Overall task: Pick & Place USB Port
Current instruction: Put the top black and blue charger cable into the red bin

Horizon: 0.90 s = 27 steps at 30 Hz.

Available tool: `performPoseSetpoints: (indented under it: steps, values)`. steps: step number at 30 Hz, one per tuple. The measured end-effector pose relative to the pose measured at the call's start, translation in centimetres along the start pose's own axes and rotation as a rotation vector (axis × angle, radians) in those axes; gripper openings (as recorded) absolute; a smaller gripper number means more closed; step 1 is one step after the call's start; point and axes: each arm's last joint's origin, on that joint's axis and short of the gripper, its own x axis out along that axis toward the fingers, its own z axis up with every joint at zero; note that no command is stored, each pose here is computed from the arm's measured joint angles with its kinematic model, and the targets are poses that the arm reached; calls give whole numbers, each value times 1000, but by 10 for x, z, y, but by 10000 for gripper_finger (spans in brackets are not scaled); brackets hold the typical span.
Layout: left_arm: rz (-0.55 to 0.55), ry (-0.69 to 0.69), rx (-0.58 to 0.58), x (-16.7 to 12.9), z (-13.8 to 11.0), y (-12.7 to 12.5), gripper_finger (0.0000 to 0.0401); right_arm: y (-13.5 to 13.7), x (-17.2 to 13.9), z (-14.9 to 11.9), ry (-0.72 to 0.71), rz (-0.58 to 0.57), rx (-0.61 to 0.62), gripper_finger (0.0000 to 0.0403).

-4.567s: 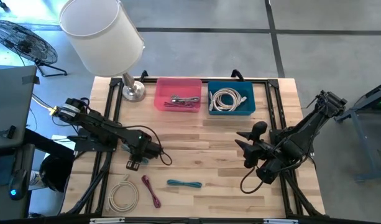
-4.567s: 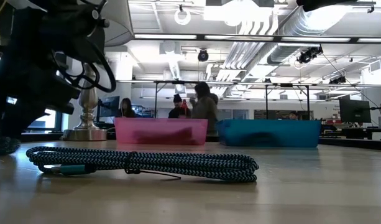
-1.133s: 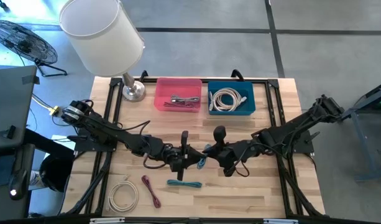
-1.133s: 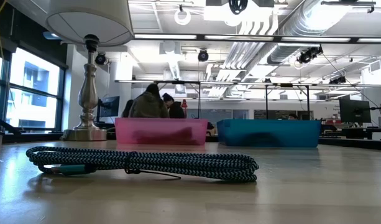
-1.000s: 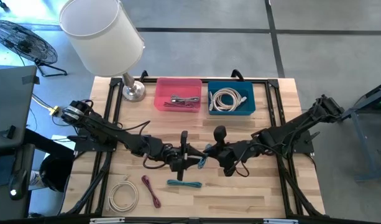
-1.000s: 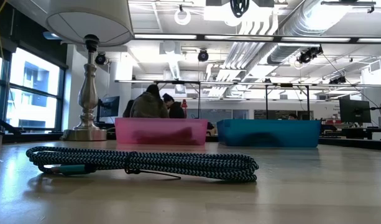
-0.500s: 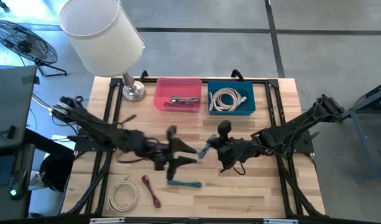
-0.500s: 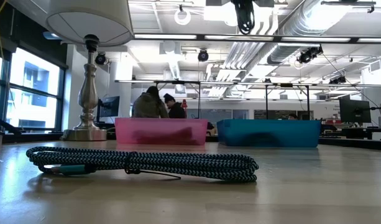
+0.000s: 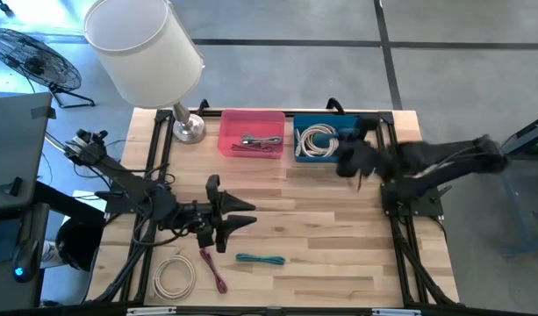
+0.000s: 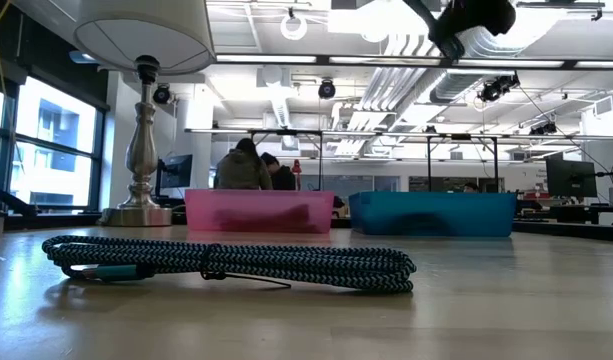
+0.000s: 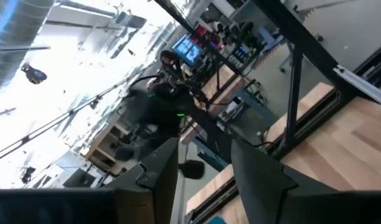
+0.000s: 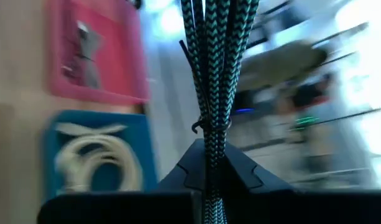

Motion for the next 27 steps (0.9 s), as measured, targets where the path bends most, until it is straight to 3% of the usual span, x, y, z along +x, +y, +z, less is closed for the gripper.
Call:
performPoseSetpoints:
  steps: [3, 6, 14, 22, 27]
  values:
    - [-15, 12, 14, 0, -1, -2, 146, -25, 10, -15, -38, 164, 170, 13]
    - [-38, 32, 35, 0, -4, -4, 146, -37, 16, -25, -39, 197, 238, 13]
    - [-57, 47, 51, 0, -6, -7, 147, -32, 44, -6, -220, 328, 226, 13]
    - [-60, 50, 41, 0, -6, -7, 147, -7, 100, 26, -186, 410, 140, 13]
    - [-67, 96, 7, 0, -9, -9, 147, -4, 107, 37, -191, 436, 137, 13]
